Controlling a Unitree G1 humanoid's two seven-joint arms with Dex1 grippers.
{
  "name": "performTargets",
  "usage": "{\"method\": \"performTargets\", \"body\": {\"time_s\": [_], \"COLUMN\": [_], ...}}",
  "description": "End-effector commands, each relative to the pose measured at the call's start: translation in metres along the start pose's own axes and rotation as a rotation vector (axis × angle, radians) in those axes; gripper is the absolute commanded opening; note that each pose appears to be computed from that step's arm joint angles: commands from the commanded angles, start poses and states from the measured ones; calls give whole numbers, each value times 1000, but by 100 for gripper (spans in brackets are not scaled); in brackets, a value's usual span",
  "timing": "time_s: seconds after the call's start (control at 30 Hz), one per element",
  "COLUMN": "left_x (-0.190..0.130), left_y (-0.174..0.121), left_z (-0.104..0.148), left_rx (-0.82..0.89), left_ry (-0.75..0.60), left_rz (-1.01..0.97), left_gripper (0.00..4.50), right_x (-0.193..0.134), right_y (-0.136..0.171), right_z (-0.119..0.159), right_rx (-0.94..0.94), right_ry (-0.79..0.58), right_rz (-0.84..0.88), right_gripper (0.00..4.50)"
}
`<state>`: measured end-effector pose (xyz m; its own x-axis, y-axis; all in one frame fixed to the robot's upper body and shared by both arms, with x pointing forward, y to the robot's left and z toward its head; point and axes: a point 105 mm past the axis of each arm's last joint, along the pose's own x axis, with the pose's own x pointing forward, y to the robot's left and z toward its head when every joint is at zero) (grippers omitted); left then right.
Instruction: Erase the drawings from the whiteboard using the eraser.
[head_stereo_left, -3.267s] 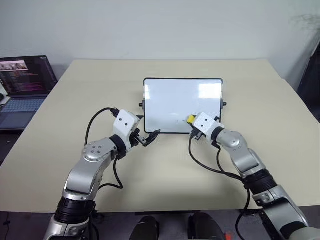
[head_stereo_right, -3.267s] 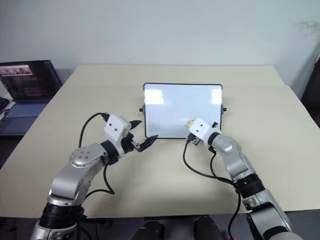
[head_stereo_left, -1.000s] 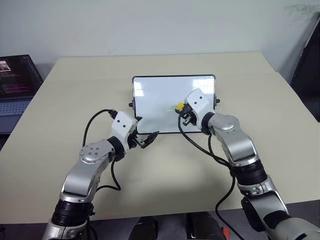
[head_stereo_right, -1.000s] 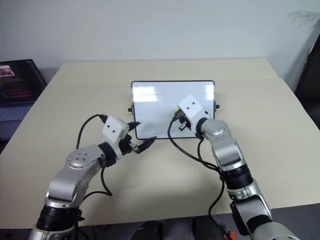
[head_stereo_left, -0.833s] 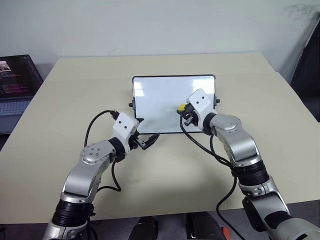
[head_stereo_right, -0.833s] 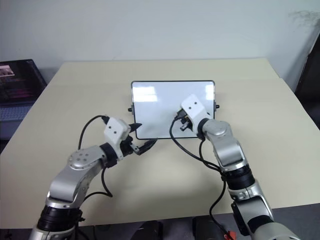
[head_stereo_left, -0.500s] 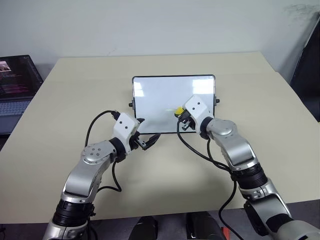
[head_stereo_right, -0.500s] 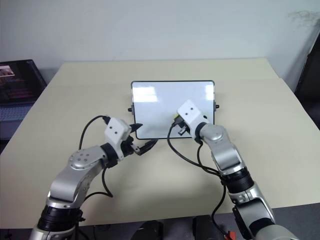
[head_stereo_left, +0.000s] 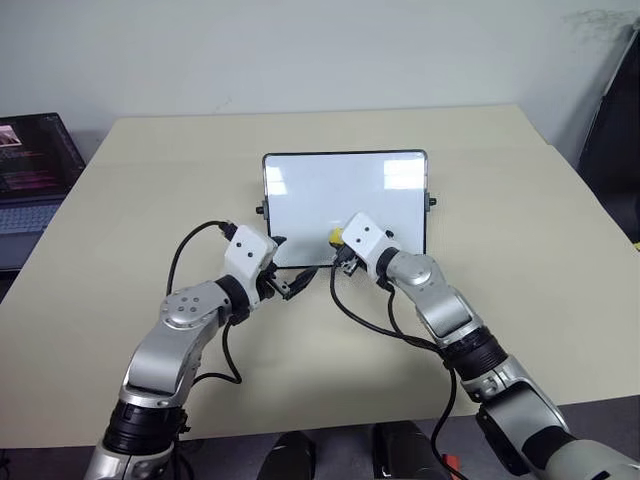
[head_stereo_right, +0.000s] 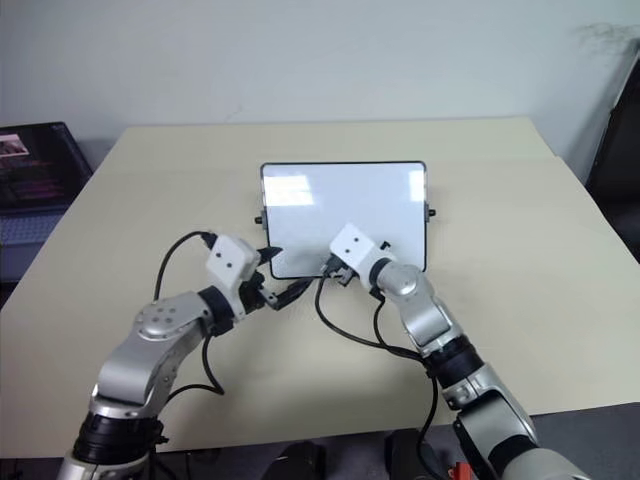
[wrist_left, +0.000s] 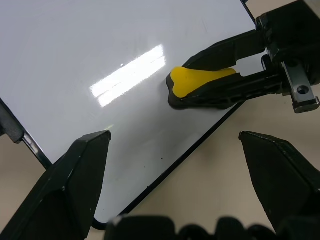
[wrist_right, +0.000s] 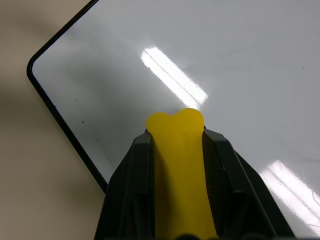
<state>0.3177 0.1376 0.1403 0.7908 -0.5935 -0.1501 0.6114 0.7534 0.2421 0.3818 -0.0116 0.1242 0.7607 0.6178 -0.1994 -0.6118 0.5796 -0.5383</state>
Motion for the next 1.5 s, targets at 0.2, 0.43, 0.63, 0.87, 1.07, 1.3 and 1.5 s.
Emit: {"method": "performTargets", "body": {"time_s": [0.2, 0.43, 0.63, 0.87, 1.07, 1.3, 1.5], "left_x": [-6, -3, 0, 1, 1, 3, 6], "left_y": [2, 4, 3, 3, -3, -10, -28], "left_z": [12, 13, 14, 14, 14, 13, 15], "left_rx": [25, 27, 29, 31, 28, 23, 32], "left_ry": [-41, -41, -45, -44, -43, -43, -53], "left_rz": [23, 14, 0, -11, -31, -68, -177], "left_gripper": [450, 450, 450, 450, 450, 450, 450], "right_x": [-12, -29, -37, -36, -42, -52, -71], "right_y": [-18, -28, -34, -35, -37, -43, -64], "right_z": [-35, -55, -61, -32, -5, 3, -11], "right_rx": [-70, -83, -81, 35, 261, 340, 387], "right_ry": [109, 163, 179, 112, 99, 119, 182], "right_rz": [-26, -41, -57, -68, -75, -94, -188], "right_gripper": [100, 100, 100, 100, 100, 100, 100]}}
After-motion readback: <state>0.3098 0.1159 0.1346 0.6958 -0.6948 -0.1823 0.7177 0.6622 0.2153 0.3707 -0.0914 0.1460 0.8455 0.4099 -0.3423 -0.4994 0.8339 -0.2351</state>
